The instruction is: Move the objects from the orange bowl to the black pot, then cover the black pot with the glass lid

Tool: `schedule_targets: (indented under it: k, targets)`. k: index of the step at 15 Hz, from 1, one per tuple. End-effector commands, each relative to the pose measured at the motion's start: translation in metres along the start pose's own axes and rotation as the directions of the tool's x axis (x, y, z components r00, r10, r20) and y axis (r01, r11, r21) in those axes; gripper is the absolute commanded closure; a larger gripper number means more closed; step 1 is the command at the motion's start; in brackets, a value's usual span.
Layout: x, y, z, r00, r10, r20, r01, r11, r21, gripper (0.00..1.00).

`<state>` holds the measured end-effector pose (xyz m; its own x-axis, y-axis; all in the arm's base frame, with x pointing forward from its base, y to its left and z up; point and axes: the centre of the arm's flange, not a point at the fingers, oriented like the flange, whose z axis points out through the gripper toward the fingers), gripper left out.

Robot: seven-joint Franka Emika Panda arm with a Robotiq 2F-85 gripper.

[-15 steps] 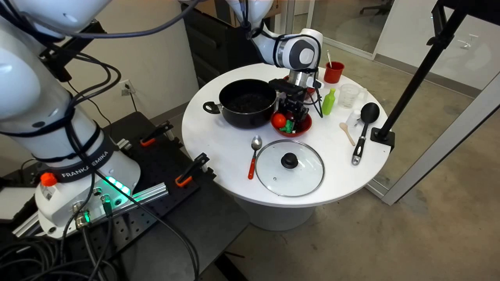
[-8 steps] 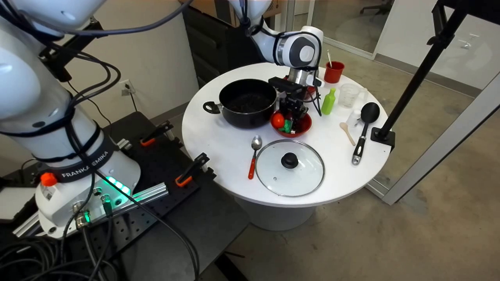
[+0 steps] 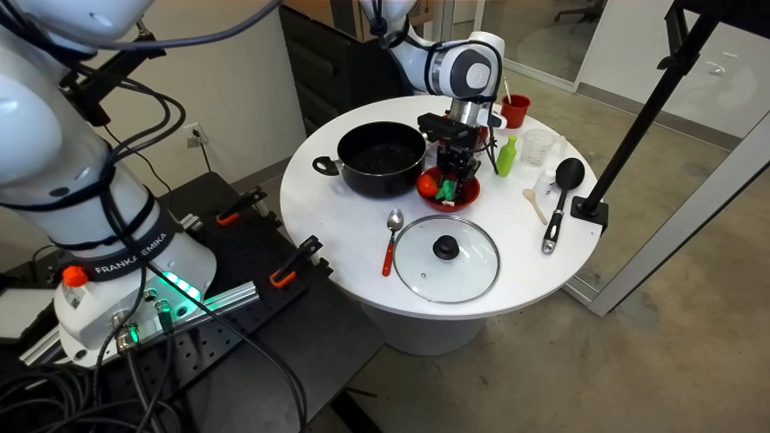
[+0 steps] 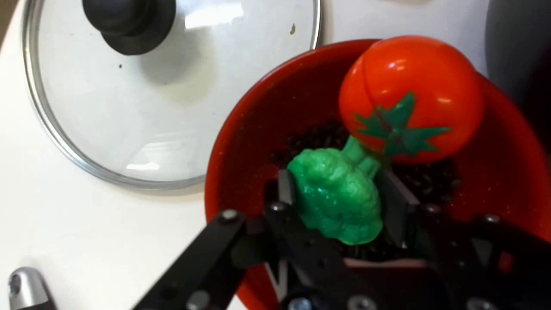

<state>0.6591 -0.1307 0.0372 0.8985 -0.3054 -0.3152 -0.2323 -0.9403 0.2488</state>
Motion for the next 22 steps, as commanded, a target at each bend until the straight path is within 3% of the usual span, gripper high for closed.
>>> schedule_targets:
  k: [1,6,10,18,22]
  targets:
    - [-0.017,0.011,-0.024,0.997,0.062,-0.055,-0.061,0.998,0.017,0.75]
    - [-0.027,0.011,-0.049,0.987,0.085,-0.138,-0.082,0.996,0.026,0.75]
    - [-0.051,-0.010,-0.071,0.978,0.018,-0.210,-0.018,1.000,0.000,0.75]
    - [-0.134,-0.041,-0.151,0.903,-0.006,-0.430,0.019,0.999,0.027,0.75]
    - [-0.151,-0.067,-0.162,0.895,-0.103,-0.435,0.082,0.994,-0.067,0.75]
